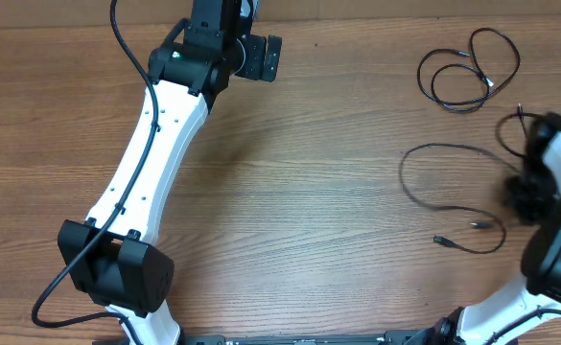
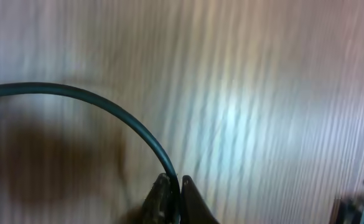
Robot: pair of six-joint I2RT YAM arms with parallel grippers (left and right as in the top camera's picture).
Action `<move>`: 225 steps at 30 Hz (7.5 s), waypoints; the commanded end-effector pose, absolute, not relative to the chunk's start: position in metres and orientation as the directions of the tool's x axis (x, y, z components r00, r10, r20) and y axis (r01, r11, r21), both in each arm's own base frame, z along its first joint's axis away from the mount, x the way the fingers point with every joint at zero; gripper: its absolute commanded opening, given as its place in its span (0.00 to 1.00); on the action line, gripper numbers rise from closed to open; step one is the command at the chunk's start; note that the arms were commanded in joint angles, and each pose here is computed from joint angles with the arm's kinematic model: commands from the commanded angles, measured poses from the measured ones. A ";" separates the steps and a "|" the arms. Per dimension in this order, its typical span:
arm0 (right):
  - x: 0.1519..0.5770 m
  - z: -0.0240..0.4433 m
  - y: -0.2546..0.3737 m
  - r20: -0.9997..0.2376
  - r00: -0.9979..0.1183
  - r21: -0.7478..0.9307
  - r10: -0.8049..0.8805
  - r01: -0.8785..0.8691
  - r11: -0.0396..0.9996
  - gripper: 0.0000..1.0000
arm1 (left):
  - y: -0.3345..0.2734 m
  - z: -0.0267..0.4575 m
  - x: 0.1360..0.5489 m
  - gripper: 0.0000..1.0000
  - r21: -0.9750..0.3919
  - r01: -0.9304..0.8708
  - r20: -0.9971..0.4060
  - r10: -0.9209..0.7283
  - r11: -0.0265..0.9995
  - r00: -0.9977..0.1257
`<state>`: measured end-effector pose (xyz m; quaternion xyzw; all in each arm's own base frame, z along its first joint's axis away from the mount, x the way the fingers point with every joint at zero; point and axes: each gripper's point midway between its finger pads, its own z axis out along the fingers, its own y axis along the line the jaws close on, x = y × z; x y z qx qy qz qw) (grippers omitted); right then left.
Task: Untangle cables
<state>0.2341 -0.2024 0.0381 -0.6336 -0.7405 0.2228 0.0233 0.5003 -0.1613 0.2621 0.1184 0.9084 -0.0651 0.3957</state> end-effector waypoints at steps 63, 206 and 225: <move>0.257 0.292 0.034 -0.474 -0.770 0.313 0.428 0.307 0.899 1.00 | -0.161 0.279 0.499 1.00 -0.041 0.267 -0.758 0.144 0.963 -0.636; 0.246 0.170 0.013 -1.000 -0.024 0.010 0.009 -0.058 0.998 1.00 | -0.160 0.291 0.495 1.00 -0.042 0.267 -0.774 0.138 0.963 -0.618; 0.246 0.170 0.013 -1.000 -0.024 0.009 0.008 -0.058 0.998 1.00 | -0.099 0.362 0.435 0.99 0.122 0.117 -0.806 0.167 0.986 -0.568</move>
